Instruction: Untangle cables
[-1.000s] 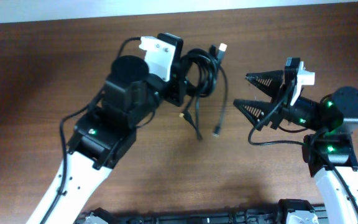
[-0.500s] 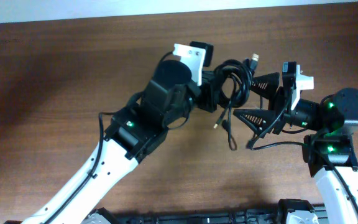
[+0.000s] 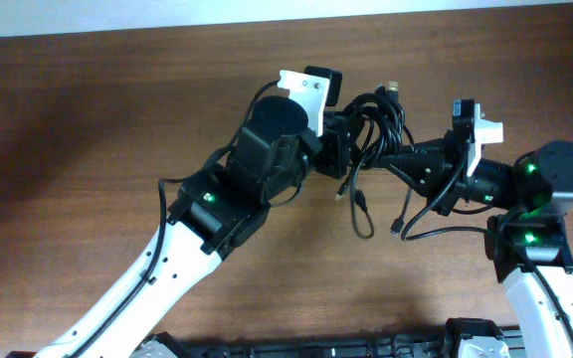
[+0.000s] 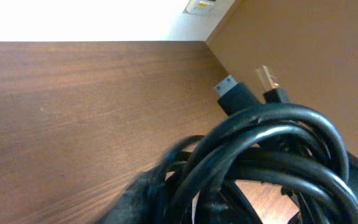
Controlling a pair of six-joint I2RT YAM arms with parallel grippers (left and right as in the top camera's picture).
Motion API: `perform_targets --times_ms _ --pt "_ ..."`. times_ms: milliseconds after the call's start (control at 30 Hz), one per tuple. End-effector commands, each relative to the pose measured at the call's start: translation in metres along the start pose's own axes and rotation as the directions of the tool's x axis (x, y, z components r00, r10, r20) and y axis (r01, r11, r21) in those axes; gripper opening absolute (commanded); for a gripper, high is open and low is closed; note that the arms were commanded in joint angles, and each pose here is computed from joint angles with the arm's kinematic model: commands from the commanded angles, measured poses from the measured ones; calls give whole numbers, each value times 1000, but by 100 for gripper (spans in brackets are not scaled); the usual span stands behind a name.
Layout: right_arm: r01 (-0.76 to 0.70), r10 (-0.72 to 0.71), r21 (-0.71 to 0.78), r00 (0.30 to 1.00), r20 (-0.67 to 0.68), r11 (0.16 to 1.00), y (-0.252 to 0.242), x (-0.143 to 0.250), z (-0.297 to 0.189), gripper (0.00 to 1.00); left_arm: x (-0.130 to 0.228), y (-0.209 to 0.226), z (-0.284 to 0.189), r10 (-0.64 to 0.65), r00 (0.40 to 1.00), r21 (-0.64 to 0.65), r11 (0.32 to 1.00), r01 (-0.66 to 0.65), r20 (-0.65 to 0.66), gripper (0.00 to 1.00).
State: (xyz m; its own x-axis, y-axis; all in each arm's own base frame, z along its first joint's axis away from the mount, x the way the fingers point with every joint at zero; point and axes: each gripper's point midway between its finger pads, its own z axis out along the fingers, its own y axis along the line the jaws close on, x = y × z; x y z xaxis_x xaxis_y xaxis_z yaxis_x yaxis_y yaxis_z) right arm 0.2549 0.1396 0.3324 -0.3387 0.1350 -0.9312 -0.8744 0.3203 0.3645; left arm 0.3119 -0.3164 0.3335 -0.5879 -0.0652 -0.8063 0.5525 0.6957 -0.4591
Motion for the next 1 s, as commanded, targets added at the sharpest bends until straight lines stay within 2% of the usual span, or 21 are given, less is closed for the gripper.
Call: perform_targets --times_ms 0,67,100,133,333,433,600,700,767,833,967 --pt "16 -16 2 1000 3 1000 1 -1 -1 4 -1 -12 -2 177 984 44 983 -177 2 49" --pt "16 -16 2 1000 3 1000 1 -1 -1 4 -1 -11 -2 293 956 43 955 -293 9 72" --pt "16 -16 1 1000 3 1000 1 -1 -1 4 -1 -12 -3 392 920 43 919 -392 13 87" --pt "16 -16 -3 1000 1 1000 2 -1 -1 4 -1 -12 -3 465 885 42 884 -465 16 92" --pt "18 -18 -28 1000 -9 999 6 1 -1 4 -1 -12 -3 693 721 35 720 -693 27 97" --pt "17 -18 -32 1000 -11 999 7 1 -1 4 -1 -12 -3 708 705 35 704 -709 28 94" --pt "83 -88 -121 996 -31 989 24 2 -2 4 -2 -12 -2 727 686 34 685 -728 33 84" --pt "91 -96 -128 995 -32 988 26 2 -2 4 -1 -19 -3 727 684 64 681 -729 55 64" --pt "90 -95 -129 995 -32 988 26 2 -2 4 -1 -23 -3 727 683 80 679 -730 69 17" --pt "90 -95 -128 995 -32 988 26 2 -2 4 -2 -23 -3 727 683 80 679 -730 70 0" --pt "91 -95 -123 995 -30 988 25 1 -2 4 -2 -22 -3 727 683 75 679 -730 67 0"
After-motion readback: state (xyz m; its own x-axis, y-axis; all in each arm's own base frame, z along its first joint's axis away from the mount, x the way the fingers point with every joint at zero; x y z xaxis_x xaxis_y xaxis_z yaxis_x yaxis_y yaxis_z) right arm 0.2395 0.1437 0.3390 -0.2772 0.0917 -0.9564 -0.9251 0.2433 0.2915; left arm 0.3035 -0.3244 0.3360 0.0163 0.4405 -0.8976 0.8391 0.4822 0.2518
